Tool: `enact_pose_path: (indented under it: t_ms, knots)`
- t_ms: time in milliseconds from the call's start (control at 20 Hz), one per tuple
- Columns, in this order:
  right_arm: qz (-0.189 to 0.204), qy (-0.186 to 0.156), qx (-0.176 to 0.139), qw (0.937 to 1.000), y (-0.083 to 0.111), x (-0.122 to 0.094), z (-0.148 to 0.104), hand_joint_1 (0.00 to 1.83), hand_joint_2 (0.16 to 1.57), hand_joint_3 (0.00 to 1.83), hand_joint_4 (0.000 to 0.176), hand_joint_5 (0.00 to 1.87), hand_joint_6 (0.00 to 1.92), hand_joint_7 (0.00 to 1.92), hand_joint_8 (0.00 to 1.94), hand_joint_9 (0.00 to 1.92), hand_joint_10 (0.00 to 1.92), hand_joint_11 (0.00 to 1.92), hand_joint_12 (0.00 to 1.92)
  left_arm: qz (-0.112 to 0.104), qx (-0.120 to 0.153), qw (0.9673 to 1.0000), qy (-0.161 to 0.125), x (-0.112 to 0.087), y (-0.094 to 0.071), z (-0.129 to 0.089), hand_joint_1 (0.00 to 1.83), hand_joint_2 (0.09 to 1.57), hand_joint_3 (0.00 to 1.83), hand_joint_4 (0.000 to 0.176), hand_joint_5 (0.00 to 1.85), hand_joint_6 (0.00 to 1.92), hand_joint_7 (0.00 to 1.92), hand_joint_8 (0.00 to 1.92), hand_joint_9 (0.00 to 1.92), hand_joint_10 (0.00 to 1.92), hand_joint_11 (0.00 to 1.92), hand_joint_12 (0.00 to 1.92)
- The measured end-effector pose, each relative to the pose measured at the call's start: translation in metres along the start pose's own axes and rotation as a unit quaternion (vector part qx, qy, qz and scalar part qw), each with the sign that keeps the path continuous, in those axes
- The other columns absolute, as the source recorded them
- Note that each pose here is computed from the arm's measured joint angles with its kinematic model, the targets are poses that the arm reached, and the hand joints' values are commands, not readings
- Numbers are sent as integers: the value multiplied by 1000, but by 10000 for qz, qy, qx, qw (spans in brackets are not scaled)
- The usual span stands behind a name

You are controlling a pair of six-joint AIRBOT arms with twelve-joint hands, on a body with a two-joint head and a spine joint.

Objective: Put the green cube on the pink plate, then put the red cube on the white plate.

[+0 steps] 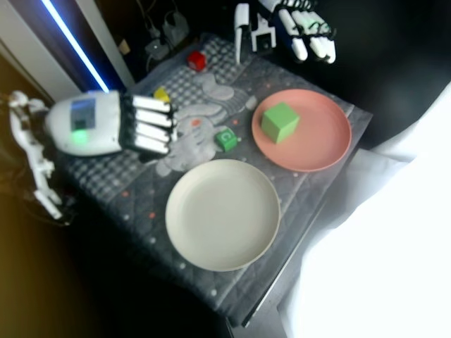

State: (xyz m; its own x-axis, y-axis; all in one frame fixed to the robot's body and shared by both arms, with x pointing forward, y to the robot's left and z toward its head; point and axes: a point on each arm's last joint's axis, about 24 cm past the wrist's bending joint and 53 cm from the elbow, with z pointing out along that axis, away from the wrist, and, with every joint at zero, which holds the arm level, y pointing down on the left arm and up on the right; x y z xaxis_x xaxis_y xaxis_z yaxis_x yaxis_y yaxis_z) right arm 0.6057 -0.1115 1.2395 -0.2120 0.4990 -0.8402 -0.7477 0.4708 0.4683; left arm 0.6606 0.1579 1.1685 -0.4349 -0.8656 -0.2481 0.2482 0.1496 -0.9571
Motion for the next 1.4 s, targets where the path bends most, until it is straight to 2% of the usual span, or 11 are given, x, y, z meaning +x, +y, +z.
enact_pose_path:
  t_ms: [150,250,400,700,950,1000,1050,1100,1150,1250,1400]
  knots:
    - [-118,-221,-17,9997,-7,-17,16,1185,1209,0,0,848,1137,789,1452,619,1598,351,1921,19,39,10000,19,1,-2,0,392,1107,0,136,132,0,83,2,70,10,0,793]
    - [-180,-296,19,9994,-14,-24,25,1121,1216,2,0,814,1275,311,1165,77,1370,24,1921,42,85,9999,41,2,-4,1,392,1086,0,152,147,3,126,7,115,24,0,946]
    - [-289,-220,274,9990,-39,-24,44,1192,1253,0,0,865,1125,631,1644,367,1803,166,1921,50,167,9998,25,1,-8,1,418,1070,0,155,159,2,134,2,115,20,0,959]
    - [-376,60,819,9959,-84,-11,71,1200,1210,0,0,797,1154,846,1415,736,1516,570,1840,87,313,9995,51,3,-16,1,372,1082,2,121,167,2,159,4,135,20,0,998]
    - [-312,413,1192,9915,-110,12,76,1224,1235,0,0,881,1173,649,1503,453,1557,223,1890,78,319,9994,59,4,-16,2,414,1096,0,123,172,3,167,3,130,17,0,999]
    - [-319,440,1235,9909,-113,14,77,1158,1250,6,0,751,1335,700,1458,435,1406,238,1792,77,317,9995,58,4,-16,2,422,1100,1,123,172,2,158,3,122,13,0,961]
    - [-320,462,1275,9902,-115,14,76,1183,1154,0,0,510,1025,510,1045,364,1161,148,1649,78,317,9994,60,4,-16,2,422,1103,2,119,171,1,149,0,116,11,0,952]
    - [-313,499,1315,9896,-117,16,75,1078,1025,0,0,226,351,295,182,169,345,5,955,78,323,9994,60,4,-16,2,413,1104,0,110,164,0,134,0,95,1,0,856]
    - [-315,514,1324,9894,-118,17,75,1078,1025,0,0,226,351,295,182,169,345,5,955,77,324,9994,57,4,-17,2,413,1104,0,110,164,0,134,0,95,1,0,856]
    - [-312,529,1339,9891,-118,17,75,915,913,0,0,12,34,17,9,6,13,0,57,84,347,9993,64,4,-18,2,421,1101,0,104,180,3,149,2,109,5,0,934]
    - [-298,531,1317,9894,-116,18,75,877,860,0,53,0,0,0,0,0,0,0,0,67,393,9992,61,5,-20,1,421,1105,1,98,191,3,165,4,124,11,0,1001]
